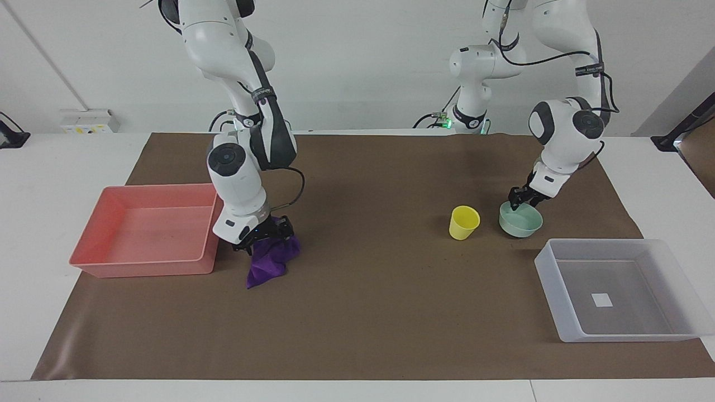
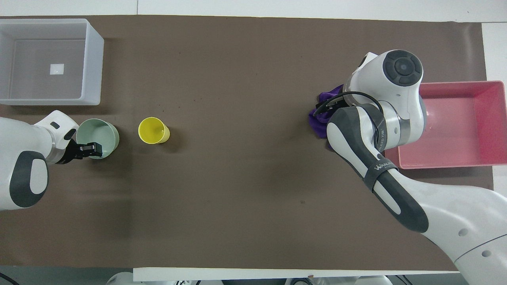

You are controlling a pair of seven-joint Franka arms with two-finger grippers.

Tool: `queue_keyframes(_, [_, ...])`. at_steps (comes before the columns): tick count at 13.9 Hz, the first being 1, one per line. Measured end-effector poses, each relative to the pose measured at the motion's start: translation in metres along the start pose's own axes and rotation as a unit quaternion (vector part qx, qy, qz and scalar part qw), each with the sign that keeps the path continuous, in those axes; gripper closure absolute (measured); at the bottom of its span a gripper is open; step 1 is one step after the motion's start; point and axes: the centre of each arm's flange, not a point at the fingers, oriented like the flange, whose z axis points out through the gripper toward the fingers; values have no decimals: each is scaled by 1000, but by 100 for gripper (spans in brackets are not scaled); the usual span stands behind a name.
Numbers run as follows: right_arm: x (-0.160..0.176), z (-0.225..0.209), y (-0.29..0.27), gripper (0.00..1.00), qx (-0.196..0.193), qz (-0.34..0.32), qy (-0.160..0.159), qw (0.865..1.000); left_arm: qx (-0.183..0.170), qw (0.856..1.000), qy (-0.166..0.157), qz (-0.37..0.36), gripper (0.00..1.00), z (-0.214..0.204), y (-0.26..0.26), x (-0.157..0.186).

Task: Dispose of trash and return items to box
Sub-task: 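Grasp the purple cloth with the right gripper while the left gripper grasps the bowl, then place the bowl in the bin while the right gripper drops the cloth in the tray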

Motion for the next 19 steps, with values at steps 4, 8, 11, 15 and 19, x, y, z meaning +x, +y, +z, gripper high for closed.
queue_keyframes(4, [-3, 23, -9, 12, 1, 0, -13, 1000, -3, 1000, 6, -3, 89, -5, 1, 1])
queue_keyframes(8, [-9, 29, -9, 60, 1, 19, -35, 999, -2, 1000, -15, -3, 96, -39, 1, 11])
queue_keyframes(11, [-10, 24, -9, 88, 0, 30, -37, 999, -3, 1000, -16, -8, 96, -153, -1, 38])
queue_keyframes(15, [-11, -16, 11, 89, -1, 48, -39, 998, -54, 995, 59, -67, 97, -223, -35, 83])
queue_keyframes(19, [-19, -93, 30, 89, -3, 64, -22, 998, -54, 986, 103, -121, 97, -163, -92, 163])
